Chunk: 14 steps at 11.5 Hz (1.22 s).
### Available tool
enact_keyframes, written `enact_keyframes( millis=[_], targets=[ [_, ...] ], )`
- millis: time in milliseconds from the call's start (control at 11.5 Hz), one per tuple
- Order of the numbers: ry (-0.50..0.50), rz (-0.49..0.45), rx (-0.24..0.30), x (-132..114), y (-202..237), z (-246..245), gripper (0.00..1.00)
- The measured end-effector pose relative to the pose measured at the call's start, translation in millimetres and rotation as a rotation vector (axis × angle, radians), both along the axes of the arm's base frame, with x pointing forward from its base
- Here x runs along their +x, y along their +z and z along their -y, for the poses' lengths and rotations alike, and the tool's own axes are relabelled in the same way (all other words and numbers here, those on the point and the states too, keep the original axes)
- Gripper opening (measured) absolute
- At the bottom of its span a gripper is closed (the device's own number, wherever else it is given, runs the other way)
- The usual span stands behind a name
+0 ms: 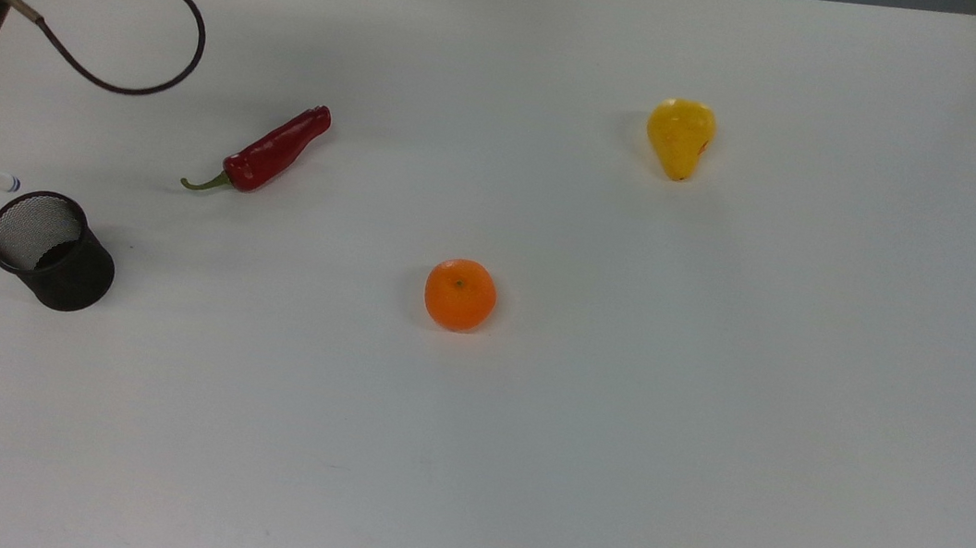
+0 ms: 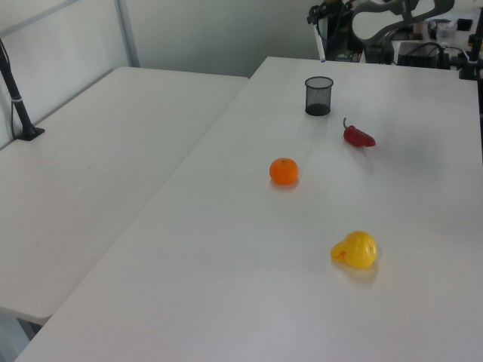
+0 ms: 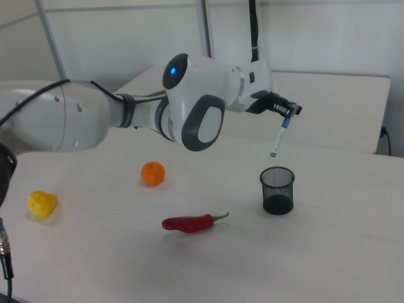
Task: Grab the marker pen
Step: 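Lift the marker up out of the pen cup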
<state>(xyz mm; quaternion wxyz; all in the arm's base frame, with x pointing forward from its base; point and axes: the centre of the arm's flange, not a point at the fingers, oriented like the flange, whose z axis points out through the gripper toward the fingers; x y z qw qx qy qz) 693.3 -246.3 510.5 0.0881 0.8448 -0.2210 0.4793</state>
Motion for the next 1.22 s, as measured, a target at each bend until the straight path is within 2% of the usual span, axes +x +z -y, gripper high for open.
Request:
enact_keyframes(
  millis=[87, 261, 522, 783, 1044, 1217],
  targets=[
    [-0.001, 0.009, 0.006, -8, 12, -2, 0.18],
    [0.006, -0.035, 0.041, -20, 30, -14, 0.18],
    [0.059, -0.205, 0.126, -31, 56, -64, 0.18],
    [0.116, -0.381, 0.189, -41, 60, -112, 0.18],
    [0.181, -0.540, 0.228, -48, 50, -160, 0.18],
    [0.253, -0.690, 0.241, -54, 34, -205, 0.18]
  ],
)
